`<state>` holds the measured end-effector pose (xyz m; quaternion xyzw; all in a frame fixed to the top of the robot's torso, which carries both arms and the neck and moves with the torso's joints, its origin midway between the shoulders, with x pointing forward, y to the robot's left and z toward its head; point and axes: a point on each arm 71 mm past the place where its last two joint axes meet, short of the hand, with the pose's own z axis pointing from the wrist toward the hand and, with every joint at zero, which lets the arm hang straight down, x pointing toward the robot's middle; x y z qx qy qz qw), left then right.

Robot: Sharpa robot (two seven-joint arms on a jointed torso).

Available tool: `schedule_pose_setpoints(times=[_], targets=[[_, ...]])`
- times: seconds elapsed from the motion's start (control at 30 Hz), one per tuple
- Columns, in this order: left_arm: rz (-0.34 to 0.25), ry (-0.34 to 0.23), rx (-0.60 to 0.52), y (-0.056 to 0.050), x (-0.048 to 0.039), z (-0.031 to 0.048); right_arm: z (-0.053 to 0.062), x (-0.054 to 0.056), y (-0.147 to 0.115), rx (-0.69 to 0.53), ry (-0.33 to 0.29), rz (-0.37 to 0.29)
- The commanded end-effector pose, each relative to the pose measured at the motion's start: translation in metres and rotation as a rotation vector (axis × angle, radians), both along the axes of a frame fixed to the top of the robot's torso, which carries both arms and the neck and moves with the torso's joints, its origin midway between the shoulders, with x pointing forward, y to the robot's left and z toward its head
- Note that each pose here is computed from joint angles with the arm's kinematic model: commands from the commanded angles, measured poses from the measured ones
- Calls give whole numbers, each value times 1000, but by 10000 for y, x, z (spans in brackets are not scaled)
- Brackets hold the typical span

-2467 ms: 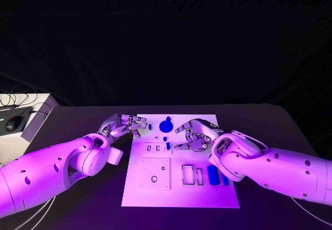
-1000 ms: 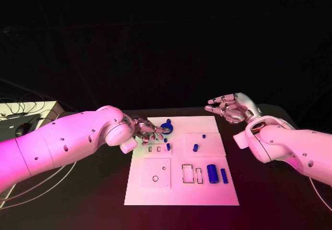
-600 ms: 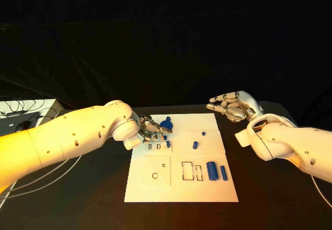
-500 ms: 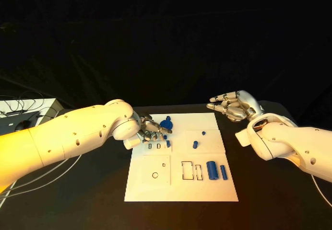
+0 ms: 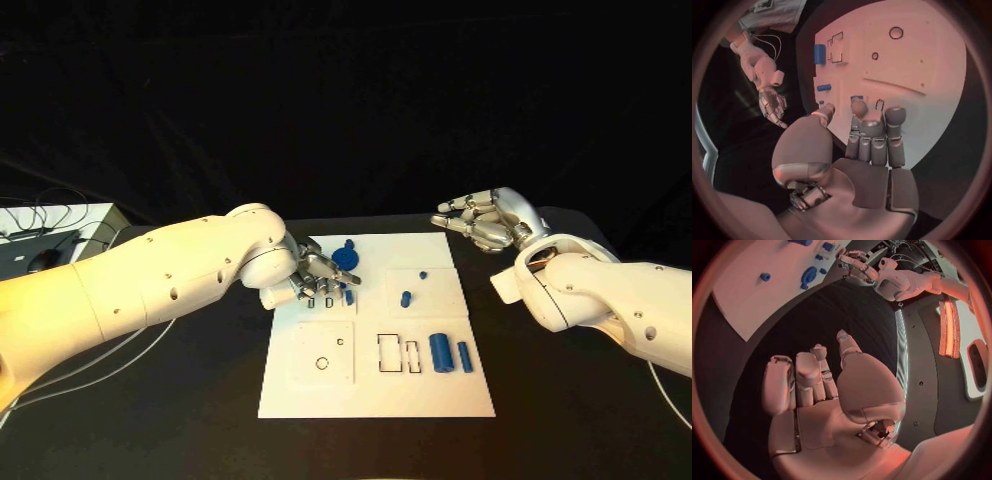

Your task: Assemble the parts on the task board

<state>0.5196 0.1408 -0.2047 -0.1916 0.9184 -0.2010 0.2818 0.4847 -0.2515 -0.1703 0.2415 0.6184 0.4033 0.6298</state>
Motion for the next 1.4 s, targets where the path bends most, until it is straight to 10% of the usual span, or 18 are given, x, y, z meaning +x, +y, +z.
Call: schedule_pose_setpoints(times=[0.03,1.4], targets=[[-42,25,36,-11,3,-17,-6,3,12,-10,2,8],[-41,24,64,-75,101,-60,-12,9,43,-17,8,10]])
